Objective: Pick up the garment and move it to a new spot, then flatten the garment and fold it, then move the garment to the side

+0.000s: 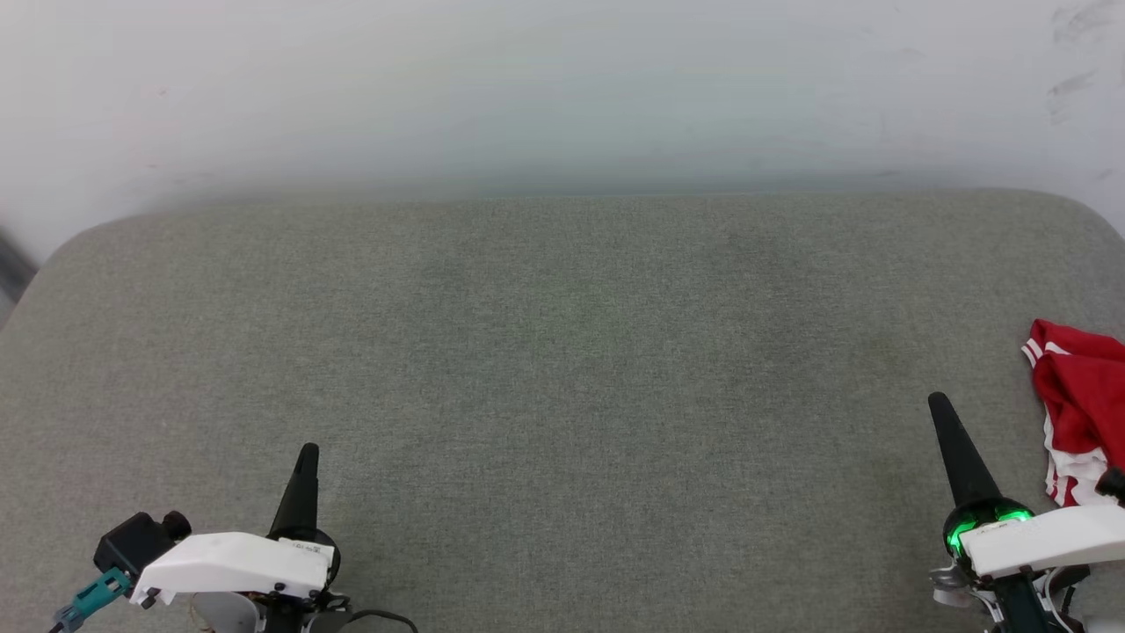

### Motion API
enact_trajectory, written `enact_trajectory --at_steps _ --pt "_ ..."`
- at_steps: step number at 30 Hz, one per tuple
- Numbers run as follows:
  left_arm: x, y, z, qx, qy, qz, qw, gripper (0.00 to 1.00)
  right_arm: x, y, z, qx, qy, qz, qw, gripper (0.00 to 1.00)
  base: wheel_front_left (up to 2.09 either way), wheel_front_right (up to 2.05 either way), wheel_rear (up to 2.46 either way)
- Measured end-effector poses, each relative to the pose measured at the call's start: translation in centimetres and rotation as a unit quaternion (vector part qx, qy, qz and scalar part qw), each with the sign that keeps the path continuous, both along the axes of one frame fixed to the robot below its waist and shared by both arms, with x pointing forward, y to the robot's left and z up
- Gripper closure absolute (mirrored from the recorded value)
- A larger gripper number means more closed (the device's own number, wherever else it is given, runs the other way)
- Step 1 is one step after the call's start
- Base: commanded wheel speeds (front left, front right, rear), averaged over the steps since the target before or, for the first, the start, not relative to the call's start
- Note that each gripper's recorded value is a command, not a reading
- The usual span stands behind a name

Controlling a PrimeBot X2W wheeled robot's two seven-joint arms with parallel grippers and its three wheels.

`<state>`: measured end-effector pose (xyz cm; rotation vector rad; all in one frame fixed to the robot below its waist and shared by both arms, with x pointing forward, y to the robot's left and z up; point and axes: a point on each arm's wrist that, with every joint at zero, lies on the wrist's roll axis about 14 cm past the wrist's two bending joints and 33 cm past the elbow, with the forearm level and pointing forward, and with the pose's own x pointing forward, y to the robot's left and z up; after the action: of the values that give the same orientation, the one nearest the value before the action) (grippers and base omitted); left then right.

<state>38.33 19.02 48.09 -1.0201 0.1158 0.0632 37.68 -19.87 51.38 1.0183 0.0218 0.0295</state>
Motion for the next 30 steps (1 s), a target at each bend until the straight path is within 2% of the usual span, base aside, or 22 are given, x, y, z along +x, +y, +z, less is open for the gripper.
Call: enact_trajectory --at_steps 30 --pt "0.4 0.4 1.1 -0.147 -0.022 0.011 0.989 1.00 0.6 -0.1 -0.6 0.146 0.006 -0.010 0.989 1.00 0.00 0.00 0.00"
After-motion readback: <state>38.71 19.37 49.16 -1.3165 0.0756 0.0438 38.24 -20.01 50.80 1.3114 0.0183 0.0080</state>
